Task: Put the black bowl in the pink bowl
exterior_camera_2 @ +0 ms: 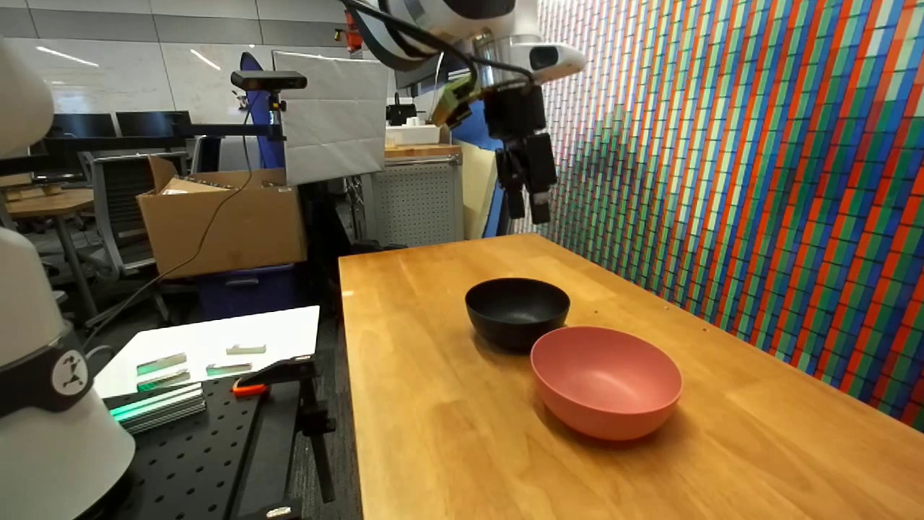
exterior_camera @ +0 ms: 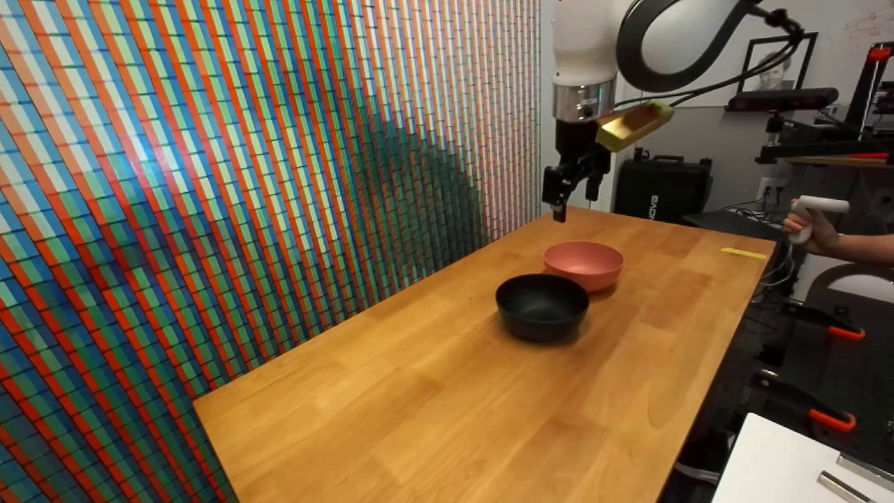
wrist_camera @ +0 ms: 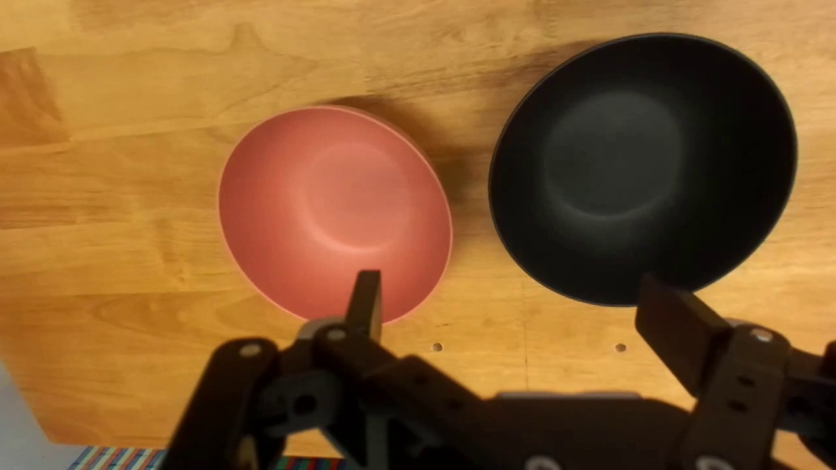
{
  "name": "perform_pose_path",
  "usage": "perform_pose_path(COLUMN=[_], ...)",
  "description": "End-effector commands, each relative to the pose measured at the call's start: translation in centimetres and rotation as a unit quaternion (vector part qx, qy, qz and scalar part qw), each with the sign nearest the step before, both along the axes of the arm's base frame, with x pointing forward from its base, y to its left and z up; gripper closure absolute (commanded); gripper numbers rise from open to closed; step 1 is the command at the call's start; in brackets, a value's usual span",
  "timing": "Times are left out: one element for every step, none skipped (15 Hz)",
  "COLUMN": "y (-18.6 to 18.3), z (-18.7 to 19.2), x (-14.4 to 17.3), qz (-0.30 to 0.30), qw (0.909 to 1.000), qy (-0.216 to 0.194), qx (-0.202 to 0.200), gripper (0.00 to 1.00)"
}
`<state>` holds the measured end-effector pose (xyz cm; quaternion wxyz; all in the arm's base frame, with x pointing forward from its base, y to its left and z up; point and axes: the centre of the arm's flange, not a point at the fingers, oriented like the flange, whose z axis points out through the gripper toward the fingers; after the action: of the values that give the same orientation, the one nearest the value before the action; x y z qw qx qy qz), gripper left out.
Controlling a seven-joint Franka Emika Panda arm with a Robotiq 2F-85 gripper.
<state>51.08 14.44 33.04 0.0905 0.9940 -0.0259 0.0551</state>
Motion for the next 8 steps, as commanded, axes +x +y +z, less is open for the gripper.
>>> perform_pose_path(y=[2.0,2.2,2.5,2.8,3.1,3.3,3.5,3.5], z=[-4.3,-5.6,-6.9,-8.1,-9.2,-10.3,-11.2,-12.0], x=[5.8,6.4,7.0,7.5,7.9,8.3,8.7,9.0], qz=[-0.004,-0.003,-0.001,-0.001,0.000,-0.001,-0.001,-0.001], qw=[0.9995,0.9990,0.9985,0.9980,0.9974,0.9968,0.9962,0.9958], qy=[0.032,0.043,0.053,0.061,0.069,0.077,0.083,0.089], qx=[0.000,0.007,0.011,0.015,0.018,0.021,0.024,0.025], gripper=[0.00,0.00,0.00,0.00,0.00,0.00,0.00,0.00])
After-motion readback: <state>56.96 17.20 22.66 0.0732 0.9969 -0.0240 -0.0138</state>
